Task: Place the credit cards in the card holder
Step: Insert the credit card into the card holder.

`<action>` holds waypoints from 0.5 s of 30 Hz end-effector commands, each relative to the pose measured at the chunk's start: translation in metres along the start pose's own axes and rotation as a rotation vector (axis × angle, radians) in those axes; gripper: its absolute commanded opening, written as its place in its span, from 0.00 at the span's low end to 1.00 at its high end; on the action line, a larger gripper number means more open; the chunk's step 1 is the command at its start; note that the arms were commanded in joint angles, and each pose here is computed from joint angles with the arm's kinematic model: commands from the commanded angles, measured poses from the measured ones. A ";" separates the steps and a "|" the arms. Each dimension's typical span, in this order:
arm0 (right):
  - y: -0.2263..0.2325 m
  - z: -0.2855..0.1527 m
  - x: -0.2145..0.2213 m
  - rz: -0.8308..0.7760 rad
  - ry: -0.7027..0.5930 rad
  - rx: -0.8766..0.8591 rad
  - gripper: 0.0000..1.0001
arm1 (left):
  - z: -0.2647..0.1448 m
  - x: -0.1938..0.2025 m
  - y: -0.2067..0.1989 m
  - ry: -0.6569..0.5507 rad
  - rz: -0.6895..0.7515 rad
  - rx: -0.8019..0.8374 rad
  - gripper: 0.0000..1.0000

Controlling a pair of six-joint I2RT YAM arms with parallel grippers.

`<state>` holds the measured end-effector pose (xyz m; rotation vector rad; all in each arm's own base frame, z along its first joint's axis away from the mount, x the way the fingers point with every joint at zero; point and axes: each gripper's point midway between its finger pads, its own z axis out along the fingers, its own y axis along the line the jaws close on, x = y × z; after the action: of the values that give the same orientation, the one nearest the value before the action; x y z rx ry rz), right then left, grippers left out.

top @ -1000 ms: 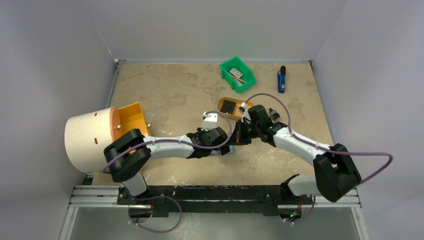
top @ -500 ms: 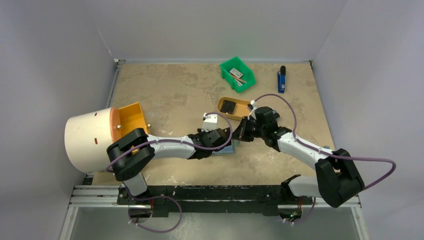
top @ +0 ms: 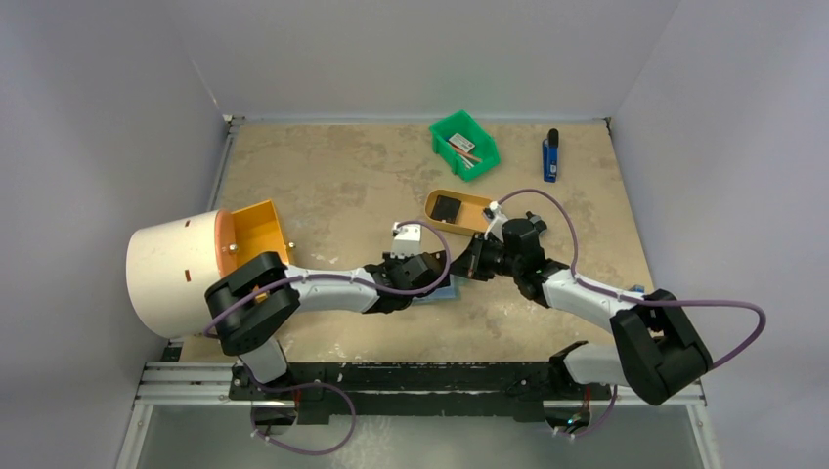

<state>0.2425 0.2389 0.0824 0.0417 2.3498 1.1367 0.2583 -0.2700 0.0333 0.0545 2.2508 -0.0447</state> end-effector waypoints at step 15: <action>0.006 -0.001 0.010 -0.091 0.109 -0.029 0.00 | -0.006 0.011 0.016 0.027 -0.008 -0.022 0.00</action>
<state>0.2325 0.2412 0.0715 -0.0249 2.4052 1.1551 0.2554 -0.2641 0.0336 0.0306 2.2483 -0.0500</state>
